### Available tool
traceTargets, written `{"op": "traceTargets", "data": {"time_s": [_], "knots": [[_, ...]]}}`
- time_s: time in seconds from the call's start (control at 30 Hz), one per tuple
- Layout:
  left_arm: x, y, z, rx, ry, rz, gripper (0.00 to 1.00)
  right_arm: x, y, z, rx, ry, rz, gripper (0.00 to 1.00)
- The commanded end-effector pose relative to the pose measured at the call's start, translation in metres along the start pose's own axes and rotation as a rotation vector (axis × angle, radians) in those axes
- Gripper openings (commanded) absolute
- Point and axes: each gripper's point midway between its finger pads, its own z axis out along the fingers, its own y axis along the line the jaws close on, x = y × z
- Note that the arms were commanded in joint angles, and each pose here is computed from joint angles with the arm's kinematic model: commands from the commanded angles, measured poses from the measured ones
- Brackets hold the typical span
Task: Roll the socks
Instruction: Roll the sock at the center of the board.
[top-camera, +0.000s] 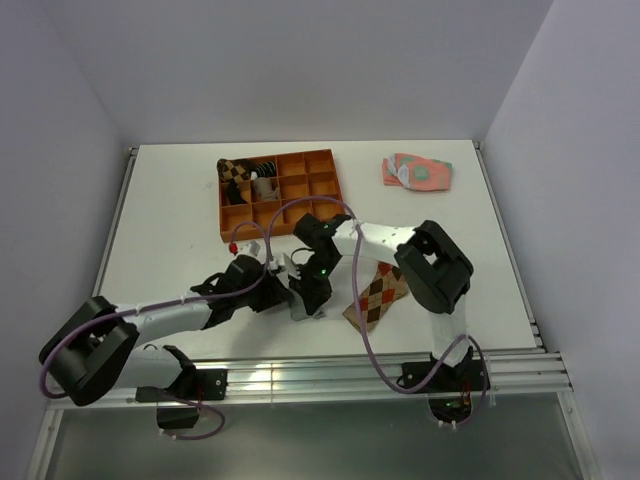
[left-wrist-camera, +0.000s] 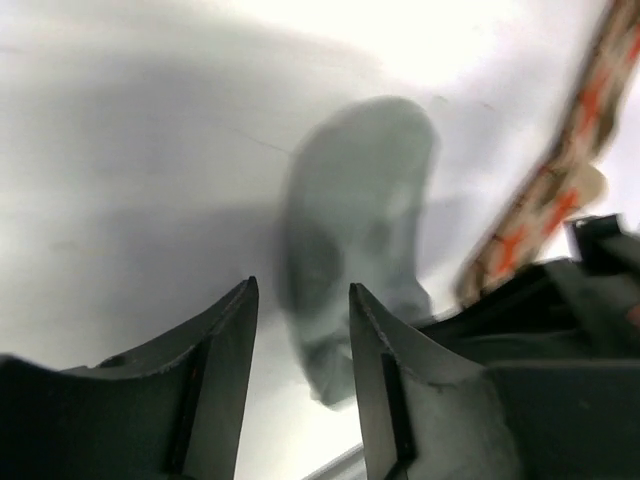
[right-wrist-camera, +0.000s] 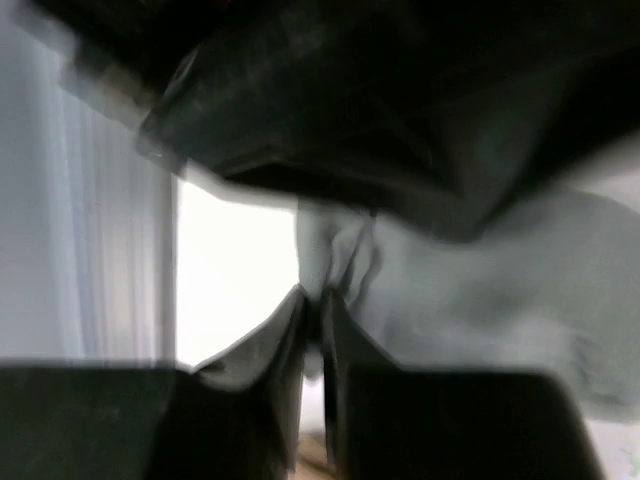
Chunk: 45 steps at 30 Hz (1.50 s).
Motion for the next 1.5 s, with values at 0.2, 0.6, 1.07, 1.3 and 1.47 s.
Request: {"op": "traceTargets", "data": {"time_s": [0.2,0.6,1.07,1.3,1.47], "knots": [[-0.026,-0.041,-0.029,0.194,-0.25,0.173,0.49,0.033,-0.031,-0.012,-0.107,0.033,0.467,0.11],[-0.009,-0.058,-0.017,0.234,-0.302,0.388,0.48,0.036,-0.04,-0.008,-0.094,0.063,0.519,0.12],[0.011,-0.065,0.007,0.24,-0.255,0.497,0.48,0.033,-0.041,-0.008,-0.105,0.063,0.538,0.13],[0.016,-0.055,0.018,0.195,-0.227,0.489,0.46,0.032,-0.041,-0.007,-0.104,0.058,0.546,0.13],[0.022,-0.044,0.027,0.172,-0.203,0.463,0.42,0.03,-0.04,-0.009,-0.102,0.051,0.541,0.13]]}}
